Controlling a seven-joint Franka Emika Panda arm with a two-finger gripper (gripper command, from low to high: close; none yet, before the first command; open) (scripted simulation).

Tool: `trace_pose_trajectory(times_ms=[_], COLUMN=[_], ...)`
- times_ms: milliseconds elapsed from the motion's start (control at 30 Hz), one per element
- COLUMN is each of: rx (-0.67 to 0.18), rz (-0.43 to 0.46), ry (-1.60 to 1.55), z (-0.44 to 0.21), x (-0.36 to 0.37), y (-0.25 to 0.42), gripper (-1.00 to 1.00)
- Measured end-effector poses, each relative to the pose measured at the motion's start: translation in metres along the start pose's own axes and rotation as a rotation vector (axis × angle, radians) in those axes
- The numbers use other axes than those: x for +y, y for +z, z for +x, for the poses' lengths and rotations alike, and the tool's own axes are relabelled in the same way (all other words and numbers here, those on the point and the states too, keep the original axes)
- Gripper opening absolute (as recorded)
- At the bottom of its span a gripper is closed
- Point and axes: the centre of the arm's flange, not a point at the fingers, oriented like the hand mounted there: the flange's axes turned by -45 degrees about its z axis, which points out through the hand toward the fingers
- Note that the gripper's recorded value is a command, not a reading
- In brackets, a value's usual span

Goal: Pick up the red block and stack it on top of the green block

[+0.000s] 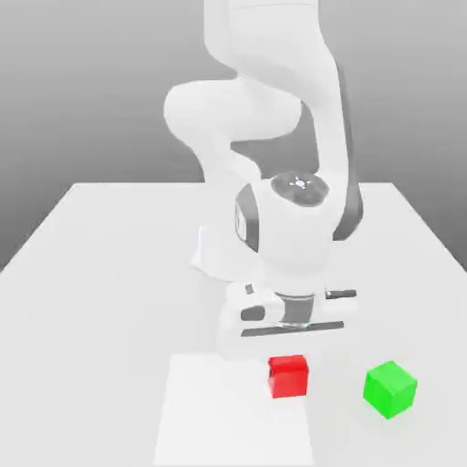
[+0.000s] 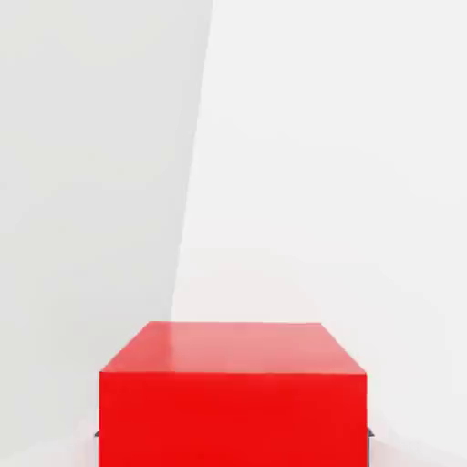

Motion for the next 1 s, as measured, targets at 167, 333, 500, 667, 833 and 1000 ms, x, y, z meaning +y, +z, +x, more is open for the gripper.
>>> trace_pose_trajectory(times_ms=[167,333,500,667,833,1000], rx=[0.001,0.000,-0.001,-0.001,-0.001,0.000], rz=[-0.001,-0.003,-0.007,-0.006,0.000,0.001], ry=[-0.001,-0.022,-0.073,-0.227,-0.291,-0.292], z=[0.001,0.009,0.026,0.029,0.036,0.039], x=[0.000,-0.011,-0.036,-0.106,-0.142,-0.144], y=[-0.042,-0.067,-0.077,-0.087,-0.096,-0.046], gripper=[-1.00,-1.00,-1.00,-1.00,-1.00,-1.00])
